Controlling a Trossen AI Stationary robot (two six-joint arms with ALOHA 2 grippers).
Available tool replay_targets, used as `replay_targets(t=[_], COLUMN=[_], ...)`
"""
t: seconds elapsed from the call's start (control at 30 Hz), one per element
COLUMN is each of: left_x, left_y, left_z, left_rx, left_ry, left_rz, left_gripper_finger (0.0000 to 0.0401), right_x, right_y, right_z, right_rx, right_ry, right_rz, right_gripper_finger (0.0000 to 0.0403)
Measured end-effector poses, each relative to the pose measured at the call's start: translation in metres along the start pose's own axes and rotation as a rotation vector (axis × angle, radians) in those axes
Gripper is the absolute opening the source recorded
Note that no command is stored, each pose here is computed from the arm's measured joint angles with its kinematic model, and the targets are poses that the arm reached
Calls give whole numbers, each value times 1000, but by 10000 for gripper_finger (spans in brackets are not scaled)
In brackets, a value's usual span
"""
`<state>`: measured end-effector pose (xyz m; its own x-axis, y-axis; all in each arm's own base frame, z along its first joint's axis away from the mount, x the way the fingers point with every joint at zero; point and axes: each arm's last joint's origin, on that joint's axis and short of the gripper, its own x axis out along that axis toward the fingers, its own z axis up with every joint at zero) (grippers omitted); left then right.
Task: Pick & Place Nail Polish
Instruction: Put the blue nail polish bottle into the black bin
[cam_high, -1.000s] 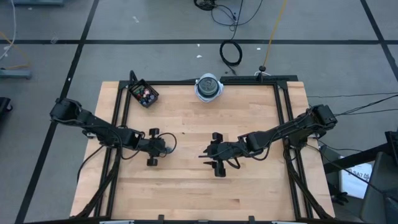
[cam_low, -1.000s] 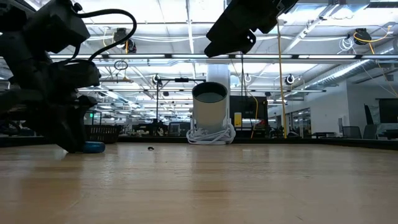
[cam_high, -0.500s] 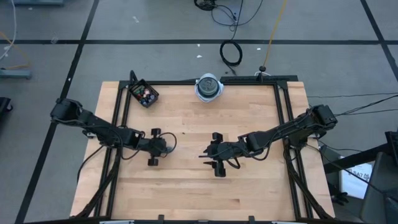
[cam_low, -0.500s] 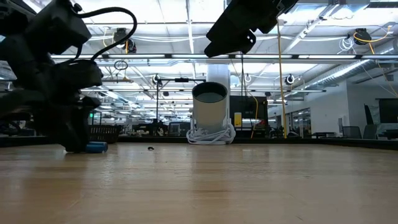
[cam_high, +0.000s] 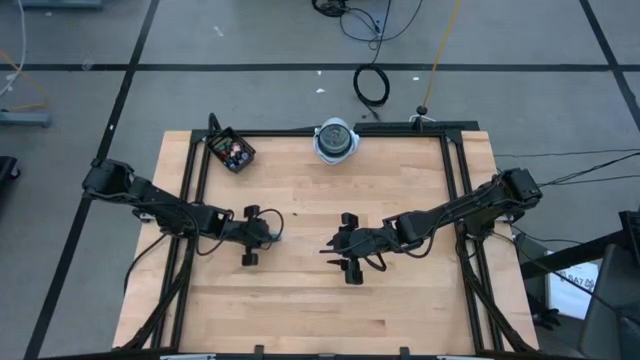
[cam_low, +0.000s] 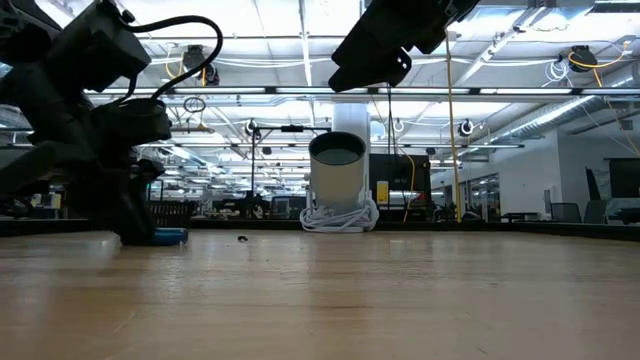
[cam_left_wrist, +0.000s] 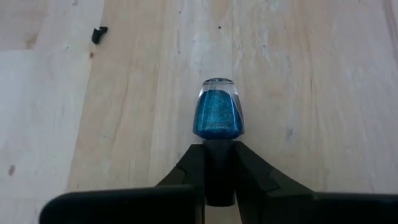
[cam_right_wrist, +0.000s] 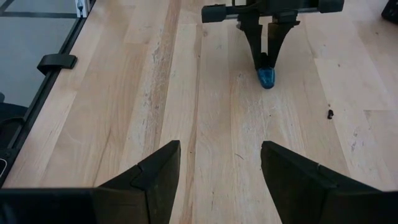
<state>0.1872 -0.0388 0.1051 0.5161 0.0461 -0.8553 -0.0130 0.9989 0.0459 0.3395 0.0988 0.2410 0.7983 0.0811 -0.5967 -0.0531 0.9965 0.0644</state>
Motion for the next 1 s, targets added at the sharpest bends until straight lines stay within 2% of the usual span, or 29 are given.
replay_targets(t=[0.23,0.5,0.6,0.77,0.87,1.0], left_x=[-16,-63,-87,-127,-148,-168], left_y=[1,5,5,-1,-9,-19], left_z=[7,25,33,44,47,47], left_rx=[-10,-162,-218,-227,-124,45], left_ry=[-102,-408,-571,-809,-920,-1065], left_rz=[-33,-114,-249,-644,-865,-1032], left_gripper_finger=[36,36,36,36,36,36], right_x=[0,0,0,0,0,0], right_y=[0,0,0,0,0,0], right_z=[0,0,0,0,0,0], right_rx=[0,0,0,0,0,0], right_ry=[0,0,0,0,0,0], right_rz=[0,0,0,0,0,0], right_gripper_finger=[210,210,210,210,210,210])
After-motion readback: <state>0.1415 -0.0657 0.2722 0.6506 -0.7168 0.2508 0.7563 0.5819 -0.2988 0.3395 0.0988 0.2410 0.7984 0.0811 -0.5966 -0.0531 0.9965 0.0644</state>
